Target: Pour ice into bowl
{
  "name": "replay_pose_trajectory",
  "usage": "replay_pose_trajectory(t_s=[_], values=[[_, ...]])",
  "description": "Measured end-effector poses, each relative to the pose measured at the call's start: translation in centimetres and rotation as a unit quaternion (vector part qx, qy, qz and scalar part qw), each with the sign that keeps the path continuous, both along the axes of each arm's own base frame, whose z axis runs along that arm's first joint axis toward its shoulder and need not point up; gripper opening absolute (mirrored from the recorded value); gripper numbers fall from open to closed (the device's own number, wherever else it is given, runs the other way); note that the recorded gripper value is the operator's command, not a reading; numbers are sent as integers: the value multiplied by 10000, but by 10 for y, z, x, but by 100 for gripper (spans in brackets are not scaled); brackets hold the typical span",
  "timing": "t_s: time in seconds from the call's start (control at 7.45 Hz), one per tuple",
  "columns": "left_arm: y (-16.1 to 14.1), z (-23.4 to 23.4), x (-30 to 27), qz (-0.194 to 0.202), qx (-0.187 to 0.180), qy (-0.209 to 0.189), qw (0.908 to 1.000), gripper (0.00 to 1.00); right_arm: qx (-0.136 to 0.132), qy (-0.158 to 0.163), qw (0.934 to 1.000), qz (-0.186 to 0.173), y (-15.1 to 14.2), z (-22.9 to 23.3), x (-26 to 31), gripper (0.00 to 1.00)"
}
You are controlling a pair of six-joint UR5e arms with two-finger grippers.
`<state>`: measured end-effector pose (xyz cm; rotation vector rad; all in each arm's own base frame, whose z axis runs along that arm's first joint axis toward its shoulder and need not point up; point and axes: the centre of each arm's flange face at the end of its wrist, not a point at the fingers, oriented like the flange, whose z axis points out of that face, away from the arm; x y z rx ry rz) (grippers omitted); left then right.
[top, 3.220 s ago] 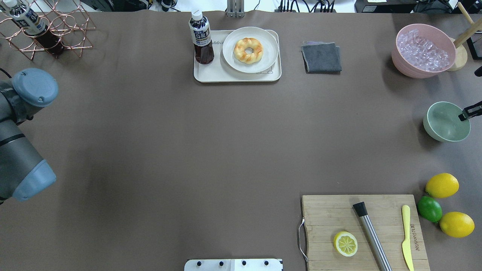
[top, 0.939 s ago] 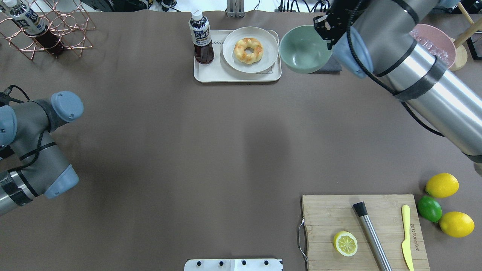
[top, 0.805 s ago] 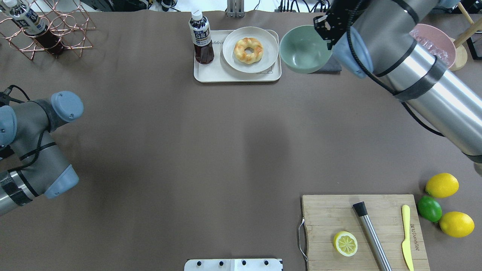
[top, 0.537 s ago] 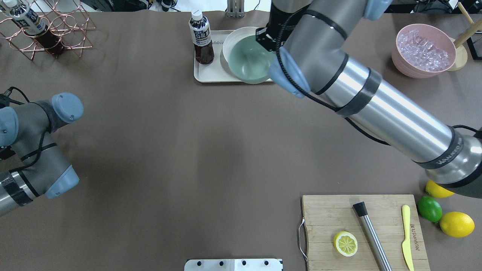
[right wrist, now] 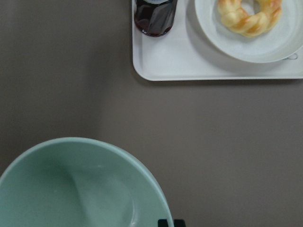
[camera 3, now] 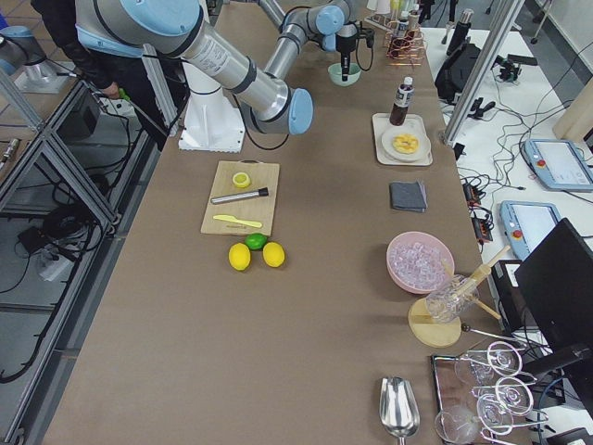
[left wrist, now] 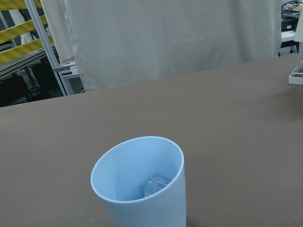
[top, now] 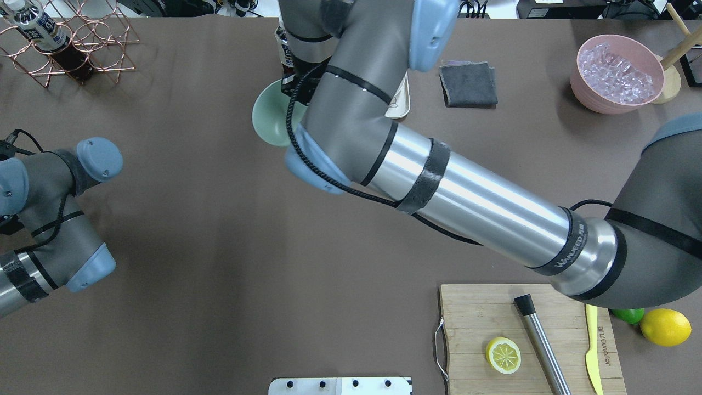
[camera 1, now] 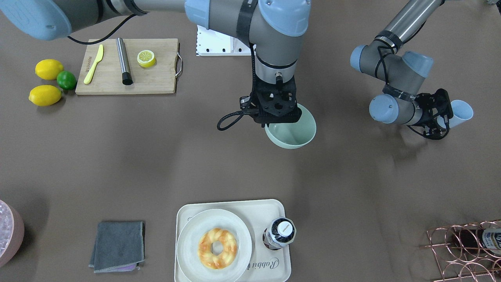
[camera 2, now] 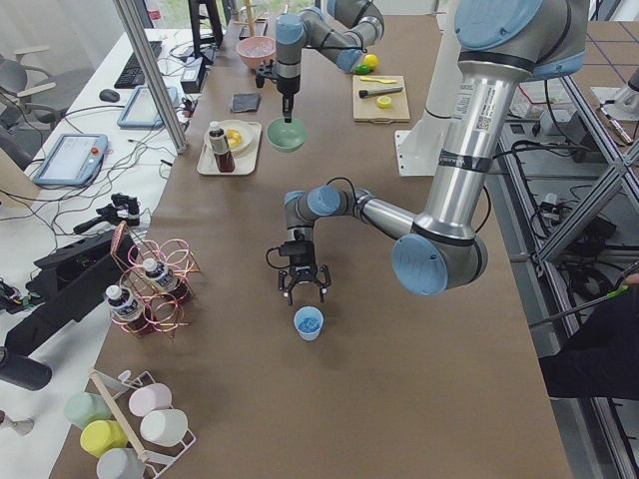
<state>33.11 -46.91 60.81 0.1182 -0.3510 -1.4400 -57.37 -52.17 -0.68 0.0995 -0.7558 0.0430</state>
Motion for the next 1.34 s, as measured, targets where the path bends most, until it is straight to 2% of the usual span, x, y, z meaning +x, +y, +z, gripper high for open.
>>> replay_pose_trajectory(t_s=[0.4, 0.8, 1.21, 1.34], values=[[6, 6, 3, -44, -11, -59, 10000, 97, 238, -119, 9996, 21, 44, 1, -68, 0], [16, 30, -9, -21, -143, -215, 9997, 97, 541, -207, 9983, -112, 77, 47, -130, 0], [20, 45, -21, -39, -177, -244, 9995, 97, 703, -228, 9971, -196, 103, 80, -156, 0], [23, 52, -27, -50, -198, -268, 9994, 97, 726, -234, 9969, -192, 104, 87, -158, 30]])
